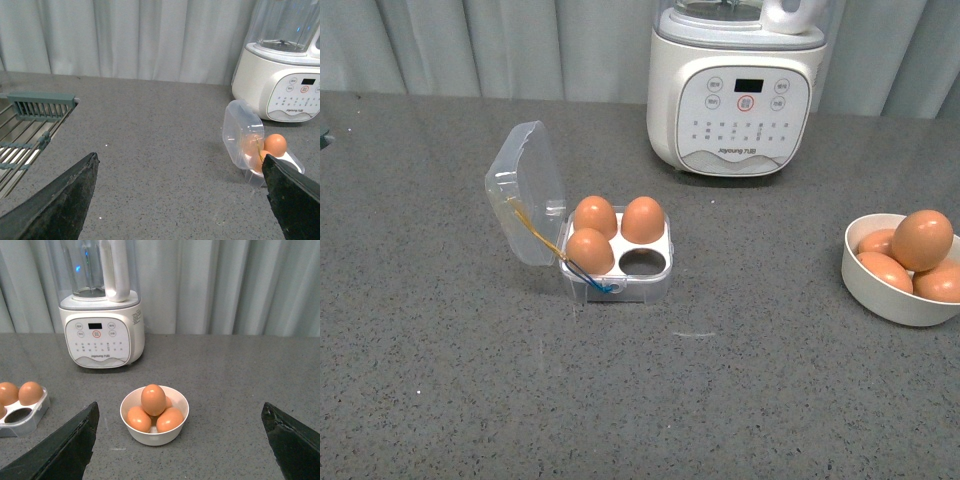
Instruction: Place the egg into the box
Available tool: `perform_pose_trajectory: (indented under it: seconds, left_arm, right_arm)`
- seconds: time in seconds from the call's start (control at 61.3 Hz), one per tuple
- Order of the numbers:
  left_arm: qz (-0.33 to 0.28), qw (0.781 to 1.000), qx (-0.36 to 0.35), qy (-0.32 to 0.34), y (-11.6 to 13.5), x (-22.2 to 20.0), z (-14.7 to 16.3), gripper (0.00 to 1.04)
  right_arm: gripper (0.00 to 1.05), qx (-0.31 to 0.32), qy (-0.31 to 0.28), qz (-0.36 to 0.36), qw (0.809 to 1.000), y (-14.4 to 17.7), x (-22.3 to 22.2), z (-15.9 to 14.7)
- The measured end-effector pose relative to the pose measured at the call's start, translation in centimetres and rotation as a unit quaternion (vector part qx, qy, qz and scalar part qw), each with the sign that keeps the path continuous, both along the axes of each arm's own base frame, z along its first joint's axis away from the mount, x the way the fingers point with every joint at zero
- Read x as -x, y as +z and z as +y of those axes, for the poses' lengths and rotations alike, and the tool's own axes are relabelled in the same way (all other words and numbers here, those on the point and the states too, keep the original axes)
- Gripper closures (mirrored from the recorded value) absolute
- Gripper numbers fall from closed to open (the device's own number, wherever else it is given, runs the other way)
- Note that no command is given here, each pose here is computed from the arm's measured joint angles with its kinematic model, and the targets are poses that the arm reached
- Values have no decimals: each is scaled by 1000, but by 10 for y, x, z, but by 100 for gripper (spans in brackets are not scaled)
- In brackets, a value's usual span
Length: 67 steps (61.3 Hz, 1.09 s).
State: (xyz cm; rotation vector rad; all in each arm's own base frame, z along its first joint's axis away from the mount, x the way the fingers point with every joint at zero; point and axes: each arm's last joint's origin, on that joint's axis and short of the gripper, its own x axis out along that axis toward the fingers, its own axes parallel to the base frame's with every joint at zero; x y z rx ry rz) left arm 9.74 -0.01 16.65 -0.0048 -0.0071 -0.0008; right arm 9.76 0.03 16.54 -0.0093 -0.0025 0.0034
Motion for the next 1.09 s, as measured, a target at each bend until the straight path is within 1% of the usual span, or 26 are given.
perform_pose_trajectory:
  seconds: [0.375, 0.408, 0.424, 0.473, 0.539, 0.62, 0.686, 0.751, 0.783, 0.898, 0.979, 1.094]
  left_arm:
    - [0, 1000, 0, 0, 0, 0, 0, 7]
    - [0, 1000, 0, 0, 0, 0, 0, 7]
    - [0, 1000, 0, 0, 0, 0, 0, 7]
    - [0, 1000, 0, 1, 0, 0, 0, 7]
    - [0, 1000, 0, 0, 0, 0, 0, 7]
    - [0, 1000, 0, 0, 0, 0, 0, 7]
    - [0, 1000, 0, 0, 0, 0, 0, 7]
    - [0, 1000, 0, 0, 0, 0, 0, 7]
    - [0, 1000, 0, 0, 0, 0, 0, 7]
    - [0, 1000, 0, 0, 0, 0, 0, 7]
    - [0, 1000, 0, 0, 0, 0, 0, 7]
    - [0, 1000, 0, 0, 0, 0, 0, 7]
  right_arm:
    - [9, 0, 0, 0, 1000, 0, 0, 0]
    - [9, 4, -20, 12, 1000, -1, -1, 0]
    - [9, 10, -48, 27, 998, -2, -1, -1]
    - [9, 13, -82, 50, 995, -2, -5, -4]
    - [9, 19, -88, 71, 993, -2, -14, -7]
    - [9, 29, -66, 97, 993, 1, -34, -14]
    - [9, 40, -36, 114, 992, 2, -51, -16]
    - [9, 53, 5, 149, 987, -3, -70, -18]
    - [9, 54, 16, 162, 985, -6, -76, -18]
    - [9, 41, 47, 201, 978, -11, -101, -21]
    - [9, 33, 65, 205, 976, -11, -119, -24]
    - [9, 26, 74, 222, 972, -18, -137, -28]
